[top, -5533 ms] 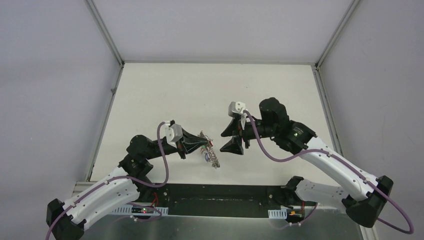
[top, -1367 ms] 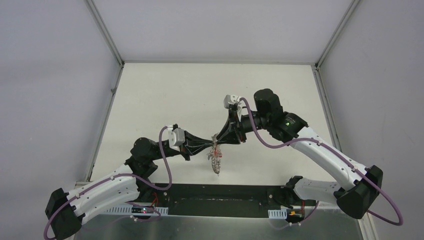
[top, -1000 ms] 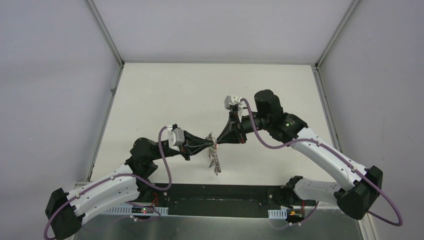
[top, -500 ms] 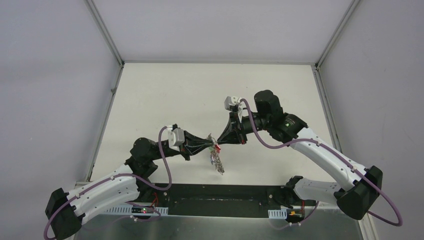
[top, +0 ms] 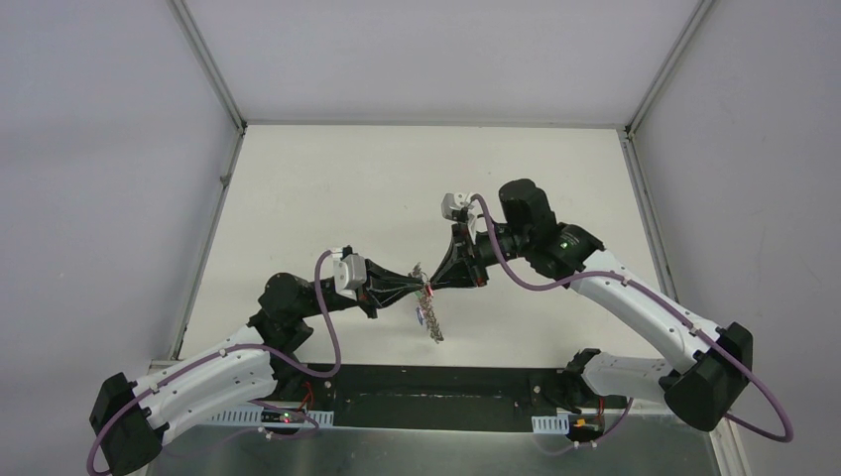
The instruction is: Put the keys on the keyring
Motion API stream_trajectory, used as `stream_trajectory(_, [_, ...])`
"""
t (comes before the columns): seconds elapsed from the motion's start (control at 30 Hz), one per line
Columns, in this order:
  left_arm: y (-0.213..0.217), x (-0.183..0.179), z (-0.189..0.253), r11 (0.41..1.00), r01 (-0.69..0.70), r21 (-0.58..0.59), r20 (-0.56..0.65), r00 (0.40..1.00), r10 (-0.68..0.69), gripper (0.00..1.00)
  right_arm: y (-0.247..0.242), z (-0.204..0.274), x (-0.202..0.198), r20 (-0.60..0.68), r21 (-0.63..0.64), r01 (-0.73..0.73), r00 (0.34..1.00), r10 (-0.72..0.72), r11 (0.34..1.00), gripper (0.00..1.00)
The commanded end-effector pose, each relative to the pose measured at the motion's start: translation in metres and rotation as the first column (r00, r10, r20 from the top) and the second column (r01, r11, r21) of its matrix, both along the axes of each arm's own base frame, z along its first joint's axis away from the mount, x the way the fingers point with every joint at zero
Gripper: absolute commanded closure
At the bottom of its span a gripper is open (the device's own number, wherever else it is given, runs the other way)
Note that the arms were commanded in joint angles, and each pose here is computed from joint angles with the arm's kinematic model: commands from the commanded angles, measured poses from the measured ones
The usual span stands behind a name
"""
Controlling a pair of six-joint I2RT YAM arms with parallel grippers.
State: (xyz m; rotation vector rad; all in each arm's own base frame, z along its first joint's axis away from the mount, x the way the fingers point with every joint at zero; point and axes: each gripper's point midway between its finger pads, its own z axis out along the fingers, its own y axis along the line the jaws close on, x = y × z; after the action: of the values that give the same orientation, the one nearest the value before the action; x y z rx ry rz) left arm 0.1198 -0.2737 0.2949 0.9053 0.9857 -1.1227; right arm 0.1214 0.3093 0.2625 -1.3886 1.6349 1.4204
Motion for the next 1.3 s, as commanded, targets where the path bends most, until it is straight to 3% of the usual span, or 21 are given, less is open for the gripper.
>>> stream_trajectory(0.0, [0.005,-0.009,0.040,0.995,0.021,-0.100,0.099,0.995,-0.011,1.00,0.003,0.003,0.000,0.000,0.025,-0.024,1.000,0.024,0.999,0.91])
stream_trajectory(0.37, [0.005,-0.009,0.042,0.994,0.021,-0.103,0.103,0.995,-0.011,1.00,0.003,-0.009,0.001,-0.020,-0.001,-0.013,1.000,0.013,1.000,0.95])
stream_trajectory(0.67, [0.005,-0.011,0.043,0.994,0.028,-0.108,0.108,0.994,-0.016,1.00,0.004,-0.014,0.007,-0.023,-0.018,0.019,1.000,-0.020,1.000,0.87])
stream_trajectory(0.93, [0.005,-0.010,0.041,0.994,0.023,-0.102,0.103,0.995,-0.013,1.00,0.002,-0.015,0.016,0.007,-0.034,0.081,0.997,-0.081,0.996,0.73])
stream_trajectory(1.27, [0.006,-0.009,0.035,0.997,0.009,-0.071,0.097,0.995,-0.003,1.00,-0.013,-0.003,0.028,0.151,-0.005,0.200,0.969,-0.197,0.980,0.41])
